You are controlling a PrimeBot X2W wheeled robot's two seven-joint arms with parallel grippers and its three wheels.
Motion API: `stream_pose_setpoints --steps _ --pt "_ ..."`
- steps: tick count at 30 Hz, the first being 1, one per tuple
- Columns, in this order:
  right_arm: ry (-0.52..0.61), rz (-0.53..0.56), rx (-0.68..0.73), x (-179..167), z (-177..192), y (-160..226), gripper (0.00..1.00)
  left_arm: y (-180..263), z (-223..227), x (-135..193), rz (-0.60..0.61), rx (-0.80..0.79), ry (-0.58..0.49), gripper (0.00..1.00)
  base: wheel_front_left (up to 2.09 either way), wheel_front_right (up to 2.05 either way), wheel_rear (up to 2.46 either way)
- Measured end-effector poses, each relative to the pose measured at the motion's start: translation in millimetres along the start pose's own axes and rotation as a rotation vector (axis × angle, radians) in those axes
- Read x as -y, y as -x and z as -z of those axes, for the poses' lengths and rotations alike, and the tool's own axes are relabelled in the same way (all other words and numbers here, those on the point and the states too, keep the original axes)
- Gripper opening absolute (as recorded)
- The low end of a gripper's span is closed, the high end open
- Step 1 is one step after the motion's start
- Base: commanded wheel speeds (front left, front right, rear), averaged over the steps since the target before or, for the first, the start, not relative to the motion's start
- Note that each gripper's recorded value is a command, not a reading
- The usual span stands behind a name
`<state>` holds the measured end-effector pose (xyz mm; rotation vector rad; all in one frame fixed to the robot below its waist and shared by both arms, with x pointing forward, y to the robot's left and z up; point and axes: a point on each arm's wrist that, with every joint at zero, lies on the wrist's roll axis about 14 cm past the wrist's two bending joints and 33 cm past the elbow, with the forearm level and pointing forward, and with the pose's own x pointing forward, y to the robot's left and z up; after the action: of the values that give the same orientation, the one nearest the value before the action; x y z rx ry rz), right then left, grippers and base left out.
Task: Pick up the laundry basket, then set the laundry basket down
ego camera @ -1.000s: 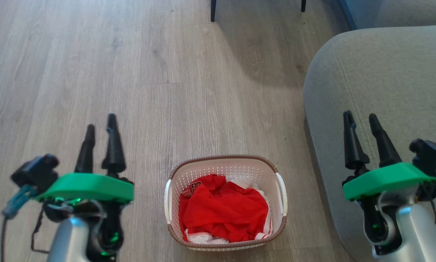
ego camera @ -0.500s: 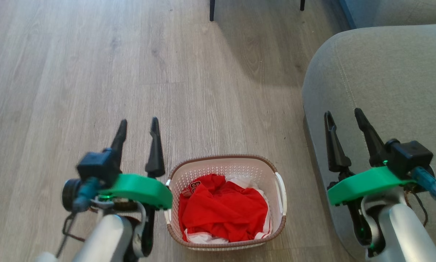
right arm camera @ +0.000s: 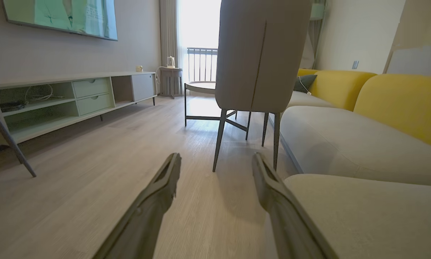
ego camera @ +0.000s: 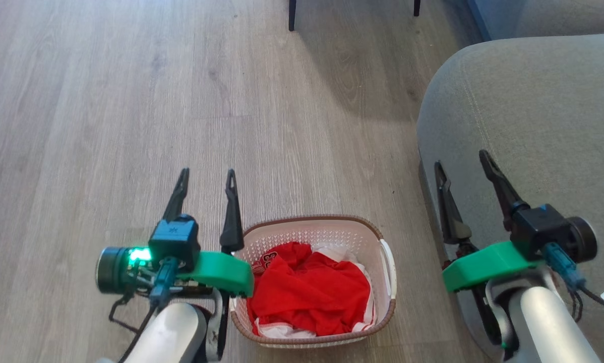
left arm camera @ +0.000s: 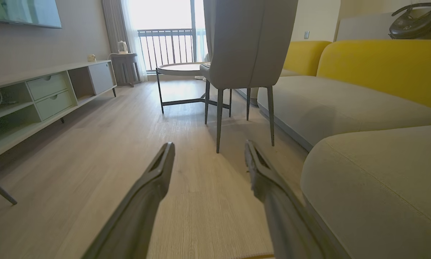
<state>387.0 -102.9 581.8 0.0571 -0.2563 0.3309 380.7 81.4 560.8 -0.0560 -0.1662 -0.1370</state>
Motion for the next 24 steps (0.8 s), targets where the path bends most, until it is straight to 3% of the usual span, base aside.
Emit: stream_pose_setpoints --steps 8,13,17,24 --pt "0.077 -0.015 0.077 -3 -20 -5 1.00 -5 -23 -11 -0.051 0.087 0.024 1.00 0.00 0.00 0.00" --pt "0.064 0.026 0.087 5 -20 -6 1.00 -5 -28 -16 -0.050 0.107 0.096 1.00 0.00 0.00 0.00" --pt "0.047 0.048 0.037 11 -3 -1 1.00 0 -13 -30 -0.080 0.072 0.128 1.00 0.00 0.00 0.00" --pt "0.080 0.059 -0.007 13 13 4 1.00 7 28 -30 -0.009 -0.032 0.112 1.00 0.00 0.00 0.00"
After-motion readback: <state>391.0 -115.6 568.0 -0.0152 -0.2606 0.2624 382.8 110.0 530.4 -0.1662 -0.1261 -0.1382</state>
